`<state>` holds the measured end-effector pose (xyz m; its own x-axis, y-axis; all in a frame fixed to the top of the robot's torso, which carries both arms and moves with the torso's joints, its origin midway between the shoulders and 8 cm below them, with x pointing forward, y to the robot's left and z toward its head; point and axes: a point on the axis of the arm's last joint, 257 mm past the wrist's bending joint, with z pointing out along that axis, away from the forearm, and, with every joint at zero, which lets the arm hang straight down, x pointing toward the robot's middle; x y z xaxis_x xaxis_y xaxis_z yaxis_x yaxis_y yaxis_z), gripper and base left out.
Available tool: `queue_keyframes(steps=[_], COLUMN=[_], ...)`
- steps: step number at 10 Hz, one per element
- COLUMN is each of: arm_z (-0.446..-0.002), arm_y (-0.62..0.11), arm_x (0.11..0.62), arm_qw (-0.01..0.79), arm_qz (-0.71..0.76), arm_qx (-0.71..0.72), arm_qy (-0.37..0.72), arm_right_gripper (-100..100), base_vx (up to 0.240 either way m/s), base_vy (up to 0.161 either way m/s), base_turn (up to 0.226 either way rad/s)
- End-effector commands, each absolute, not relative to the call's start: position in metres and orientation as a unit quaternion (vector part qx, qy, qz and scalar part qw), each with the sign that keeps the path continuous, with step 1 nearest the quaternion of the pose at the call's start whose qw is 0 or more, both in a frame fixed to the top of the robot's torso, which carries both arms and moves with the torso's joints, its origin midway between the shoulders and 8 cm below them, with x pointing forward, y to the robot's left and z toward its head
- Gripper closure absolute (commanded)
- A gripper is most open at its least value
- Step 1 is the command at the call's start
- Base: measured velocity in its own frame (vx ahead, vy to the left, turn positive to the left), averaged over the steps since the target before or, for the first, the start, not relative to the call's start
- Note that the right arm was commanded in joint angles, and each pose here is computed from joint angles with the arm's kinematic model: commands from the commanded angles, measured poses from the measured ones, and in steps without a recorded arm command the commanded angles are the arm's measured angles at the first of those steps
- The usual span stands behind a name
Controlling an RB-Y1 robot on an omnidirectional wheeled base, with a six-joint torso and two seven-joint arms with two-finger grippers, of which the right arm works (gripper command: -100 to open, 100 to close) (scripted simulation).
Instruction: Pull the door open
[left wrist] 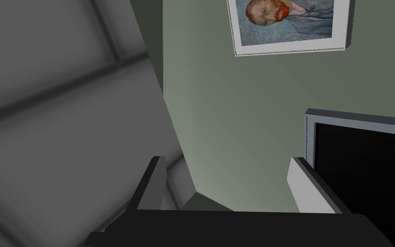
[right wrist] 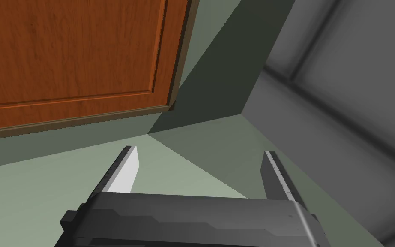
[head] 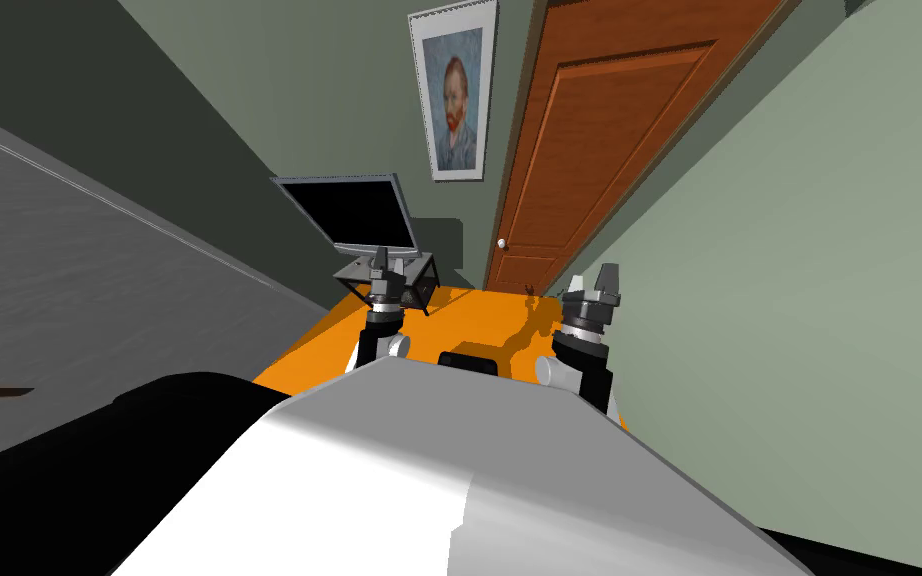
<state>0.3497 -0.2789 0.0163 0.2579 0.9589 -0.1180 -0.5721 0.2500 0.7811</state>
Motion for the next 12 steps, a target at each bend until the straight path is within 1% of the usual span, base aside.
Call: queue_keyframes(steps=[1,3,7,12], arm_z=[0.006,0.001,-0.026,-0.053], arm_y=[-0.277,-0.276,-0.273,-0.271], arm_x=[0.356,0.359,0.374,0.388], arm_qw=[0.733,0.736,0.748,0.759], arm_qz=[0.513,0.506,0.473,0.438], arm_qx=[0.306,0.303,0.283,0.262], arm_qy=[0.324,0.332,0.370,0.405], arm_right_gripper=[-100,-100,-100,-100], base_vx=[0.081,0.164,0.170,0.106], base_vy=[-0.006,0.020,0.018,0.016], base_turn=[-0.043,-0.023,-0.034,-0.029])
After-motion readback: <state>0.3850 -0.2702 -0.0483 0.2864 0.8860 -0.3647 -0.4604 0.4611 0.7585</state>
